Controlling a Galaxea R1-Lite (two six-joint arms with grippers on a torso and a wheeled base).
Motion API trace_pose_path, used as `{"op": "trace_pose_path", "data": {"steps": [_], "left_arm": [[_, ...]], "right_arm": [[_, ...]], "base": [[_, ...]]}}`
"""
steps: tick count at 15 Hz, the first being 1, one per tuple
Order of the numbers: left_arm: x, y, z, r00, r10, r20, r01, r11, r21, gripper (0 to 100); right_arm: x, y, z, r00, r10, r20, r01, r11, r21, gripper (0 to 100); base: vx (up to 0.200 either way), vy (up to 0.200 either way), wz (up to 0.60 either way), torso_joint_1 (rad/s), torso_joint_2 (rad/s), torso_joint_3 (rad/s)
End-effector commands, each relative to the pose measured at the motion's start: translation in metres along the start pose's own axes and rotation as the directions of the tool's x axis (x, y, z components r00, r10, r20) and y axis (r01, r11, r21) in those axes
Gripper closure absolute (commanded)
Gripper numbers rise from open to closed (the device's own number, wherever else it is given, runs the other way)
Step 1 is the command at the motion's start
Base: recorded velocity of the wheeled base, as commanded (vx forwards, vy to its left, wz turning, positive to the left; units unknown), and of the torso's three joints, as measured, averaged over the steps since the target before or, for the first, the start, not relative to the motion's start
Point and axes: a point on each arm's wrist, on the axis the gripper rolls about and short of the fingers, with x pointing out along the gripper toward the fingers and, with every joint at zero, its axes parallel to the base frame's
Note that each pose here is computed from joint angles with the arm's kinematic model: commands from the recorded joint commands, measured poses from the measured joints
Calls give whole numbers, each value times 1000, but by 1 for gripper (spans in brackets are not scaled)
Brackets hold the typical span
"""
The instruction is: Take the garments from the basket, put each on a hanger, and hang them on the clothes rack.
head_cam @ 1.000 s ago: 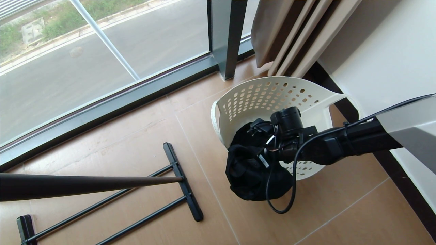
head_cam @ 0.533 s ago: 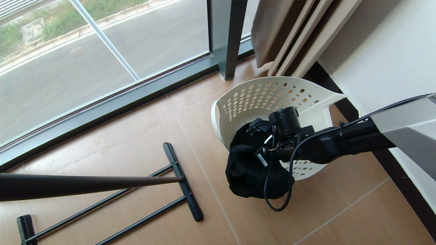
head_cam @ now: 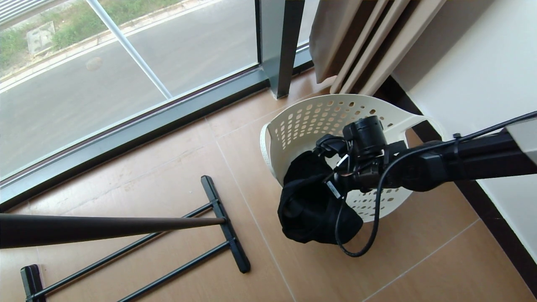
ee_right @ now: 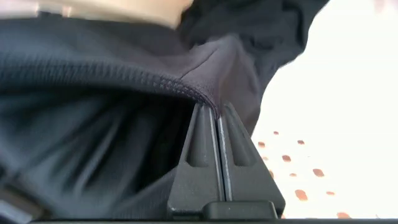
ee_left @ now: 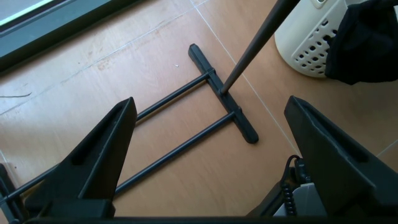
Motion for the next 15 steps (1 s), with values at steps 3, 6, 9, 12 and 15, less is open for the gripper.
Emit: {"op": "trace_pose_path", "data": {"steps": [3, 6, 9, 12, 15], "left_arm": [[0, 0, 0, 1000, 0, -1, 0, 1000, 0, 0], [0, 0, 0, 1000, 0, -1, 0, 1000, 0, 0], [0, 0, 0, 1000, 0, -1, 0, 1000, 0, 0], [0, 0, 0, 1000, 0, -1, 0, 1000, 0, 0], [0, 0, 0, 1000, 0, -1, 0, 1000, 0, 0]], "right_arm": [[-86, 4, 16, 999, -6, 40, 7, 1000, -30, 100], [-120, 13, 14, 1000, -12, 19, 13, 998, -65, 100], [-140, 15, 10, 997, -78, -5, 77, 993, -85, 100], [-155, 17, 11, 991, -133, 13, 133, 987, -91, 100], [-179, 12, 3, 987, -160, -4, 159, 983, -95, 100]], "base": [[0, 0, 0, 0, 0, 0], [0, 0, 0, 0, 0, 0], [0, 0, 0, 0, 0, 0], [0, 0, 0, 0, 0, 0], [0, 0, 0, 0, 0, 0]]}}
